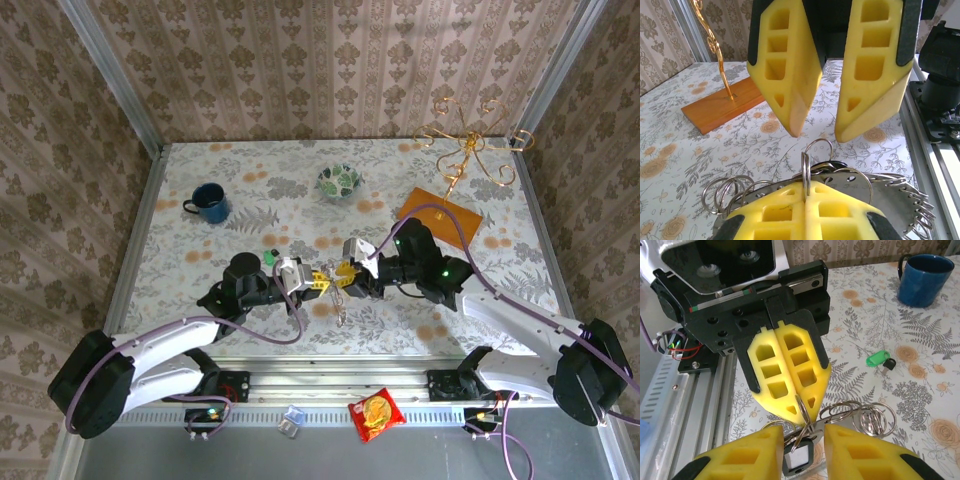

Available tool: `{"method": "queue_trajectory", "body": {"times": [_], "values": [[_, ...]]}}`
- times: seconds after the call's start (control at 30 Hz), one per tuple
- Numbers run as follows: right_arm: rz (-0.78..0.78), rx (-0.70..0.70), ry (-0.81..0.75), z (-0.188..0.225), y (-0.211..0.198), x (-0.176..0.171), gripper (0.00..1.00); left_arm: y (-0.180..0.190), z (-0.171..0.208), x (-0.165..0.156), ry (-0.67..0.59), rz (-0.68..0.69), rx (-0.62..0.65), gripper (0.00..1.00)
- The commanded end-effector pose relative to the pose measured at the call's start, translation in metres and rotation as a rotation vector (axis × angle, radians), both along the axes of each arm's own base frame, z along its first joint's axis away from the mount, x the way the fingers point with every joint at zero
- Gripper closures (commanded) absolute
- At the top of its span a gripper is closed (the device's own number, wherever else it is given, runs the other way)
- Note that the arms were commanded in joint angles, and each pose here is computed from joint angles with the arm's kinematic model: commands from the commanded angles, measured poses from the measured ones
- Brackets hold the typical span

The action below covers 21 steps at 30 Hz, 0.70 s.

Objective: Put the keys on the keyring

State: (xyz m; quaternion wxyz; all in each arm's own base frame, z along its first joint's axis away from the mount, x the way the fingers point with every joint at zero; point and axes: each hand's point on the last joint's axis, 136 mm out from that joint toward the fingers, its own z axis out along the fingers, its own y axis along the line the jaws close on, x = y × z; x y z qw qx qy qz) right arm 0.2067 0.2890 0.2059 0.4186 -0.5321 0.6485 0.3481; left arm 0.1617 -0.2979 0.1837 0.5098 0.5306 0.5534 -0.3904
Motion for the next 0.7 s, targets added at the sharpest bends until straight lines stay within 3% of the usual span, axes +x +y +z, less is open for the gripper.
{"method": "queue_trajectory", "body": {"times": [0.0,0.33,0.5,0.67], "values": [[-0.032,0.006,0.038,-0.001,-0.001,0.003,0.73,-0.001,0.007,-0.002,-0.015,-0.013,-0.035,1.00],[-0.054,-0.044,0.089,-0.015,-0.001,0.008,0.83,-0.001,0.007,-0.001,-0.020,-0.008,-0.036,1.00],[-0.073,-0.058,0.090,-0.018,-0.004,0.010,0.99,0.000,0.007,-0.001,-0.021,-0.008,-0.035,1.00],[-0.118,-0.095,0.117,-0.033,-0.007,0.017,1.00,-0.002,0.012,-0.002,-0.032,-0.013,-0.050,1.00]]}}
